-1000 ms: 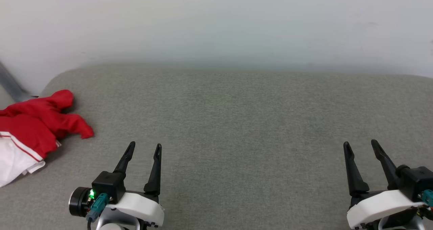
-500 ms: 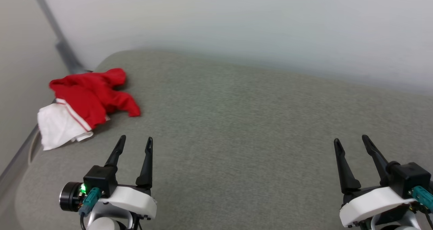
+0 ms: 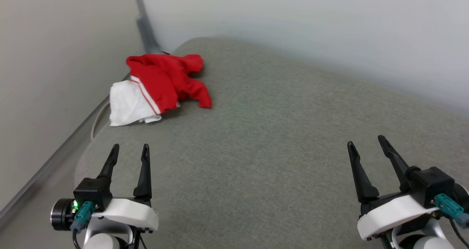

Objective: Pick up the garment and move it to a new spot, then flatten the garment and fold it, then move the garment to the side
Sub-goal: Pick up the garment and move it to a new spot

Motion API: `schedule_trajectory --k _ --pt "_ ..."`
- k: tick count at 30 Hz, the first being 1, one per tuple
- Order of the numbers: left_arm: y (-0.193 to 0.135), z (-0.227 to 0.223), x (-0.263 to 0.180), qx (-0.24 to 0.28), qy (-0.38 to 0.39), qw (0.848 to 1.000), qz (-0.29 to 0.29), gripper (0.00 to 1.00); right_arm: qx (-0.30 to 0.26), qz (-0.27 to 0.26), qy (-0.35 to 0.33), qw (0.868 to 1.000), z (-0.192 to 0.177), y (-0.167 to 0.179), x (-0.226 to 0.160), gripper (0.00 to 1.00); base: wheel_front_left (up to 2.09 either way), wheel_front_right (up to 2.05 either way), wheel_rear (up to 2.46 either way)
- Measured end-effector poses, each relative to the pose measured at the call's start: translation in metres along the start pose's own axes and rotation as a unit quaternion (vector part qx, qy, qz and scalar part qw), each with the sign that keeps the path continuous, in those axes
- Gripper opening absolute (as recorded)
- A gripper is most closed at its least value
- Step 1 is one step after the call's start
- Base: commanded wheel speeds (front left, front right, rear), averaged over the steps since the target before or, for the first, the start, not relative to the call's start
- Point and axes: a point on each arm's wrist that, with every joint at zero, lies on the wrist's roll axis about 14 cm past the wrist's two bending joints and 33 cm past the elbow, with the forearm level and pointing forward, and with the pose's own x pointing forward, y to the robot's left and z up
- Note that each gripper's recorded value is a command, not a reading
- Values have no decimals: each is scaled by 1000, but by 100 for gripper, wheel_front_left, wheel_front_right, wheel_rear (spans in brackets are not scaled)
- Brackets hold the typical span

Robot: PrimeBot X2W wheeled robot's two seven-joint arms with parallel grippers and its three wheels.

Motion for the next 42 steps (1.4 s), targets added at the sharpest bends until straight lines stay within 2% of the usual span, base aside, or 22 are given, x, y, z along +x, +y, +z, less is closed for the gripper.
schedule_trajectory --k 4,9,23,30,42 --pt "20 3 -8 3 -2 1000 31 100 4 30 0 1000 -1 18 13 100 0 0 0" --pt "29 6 -9 6 -5 999 49 100 8 50 3 999 -5 29 24 100 0 0 0" --pt "27 8 1 5 -6 999 50 100 10 50 5 999 -11 26 35 100 0 0 0" --pt "31 -5 41 -14 17 998 57 100 6 35 11 999 -19 7 46 100 0 0 0" --pt "9 -38 167 -34 115 993 10 100 14 -34 34 999 -62 -63 56 100 0 0 0"
